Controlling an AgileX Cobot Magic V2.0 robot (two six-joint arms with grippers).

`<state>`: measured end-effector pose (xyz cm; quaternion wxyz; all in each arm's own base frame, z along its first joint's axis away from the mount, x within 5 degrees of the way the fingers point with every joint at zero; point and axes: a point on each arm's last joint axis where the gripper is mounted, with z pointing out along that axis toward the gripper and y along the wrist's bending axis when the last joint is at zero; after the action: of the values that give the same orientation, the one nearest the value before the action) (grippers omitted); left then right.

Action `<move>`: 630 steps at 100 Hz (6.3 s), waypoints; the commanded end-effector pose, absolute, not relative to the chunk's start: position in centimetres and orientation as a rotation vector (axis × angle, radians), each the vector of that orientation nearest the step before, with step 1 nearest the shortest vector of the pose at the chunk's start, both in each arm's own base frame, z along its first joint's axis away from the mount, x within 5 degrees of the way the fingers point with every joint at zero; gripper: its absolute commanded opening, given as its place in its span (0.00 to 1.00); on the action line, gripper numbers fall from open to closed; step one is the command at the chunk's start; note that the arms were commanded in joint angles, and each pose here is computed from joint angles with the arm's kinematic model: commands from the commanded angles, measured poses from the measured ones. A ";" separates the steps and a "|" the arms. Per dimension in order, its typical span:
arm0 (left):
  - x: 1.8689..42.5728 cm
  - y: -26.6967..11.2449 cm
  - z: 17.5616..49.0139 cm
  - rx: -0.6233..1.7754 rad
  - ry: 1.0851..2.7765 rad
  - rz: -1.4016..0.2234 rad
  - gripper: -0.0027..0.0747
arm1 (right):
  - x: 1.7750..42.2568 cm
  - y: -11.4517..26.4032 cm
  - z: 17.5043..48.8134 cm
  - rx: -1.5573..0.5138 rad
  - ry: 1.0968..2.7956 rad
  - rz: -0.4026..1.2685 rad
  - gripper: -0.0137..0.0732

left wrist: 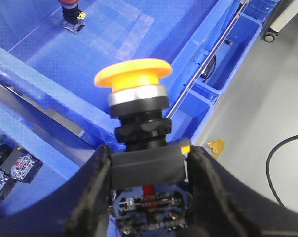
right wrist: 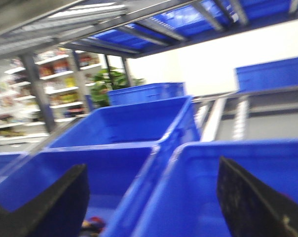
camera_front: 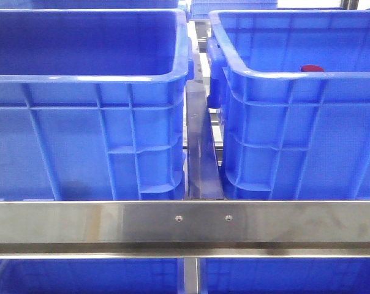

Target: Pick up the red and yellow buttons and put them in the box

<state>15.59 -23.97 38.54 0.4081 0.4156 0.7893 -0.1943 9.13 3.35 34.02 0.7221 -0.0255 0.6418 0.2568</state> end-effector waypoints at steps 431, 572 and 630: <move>5.8 -0.9 38.1 0.123 1.770 -0.185 0.13 | 23.7 4.4 35.6 -0.021 1.607 1.098 0.37; 5.8 -0.9 38.1 0.121 1.775 -0.193 0.01 | 42.8 -6.2 25.4 0.209 1.952 0.187 0.37; 5.8 -0.9 38.1 0.121 1.775 -0.193 0.01 | 43.5 -6.4 23.5 0.205 1.996 0.176 0.45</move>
<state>5.68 -0.81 36.78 0.5914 0.0575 0.8012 -0.0714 43.47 -6.24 20.57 0.4968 0.0588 0.8644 0.0503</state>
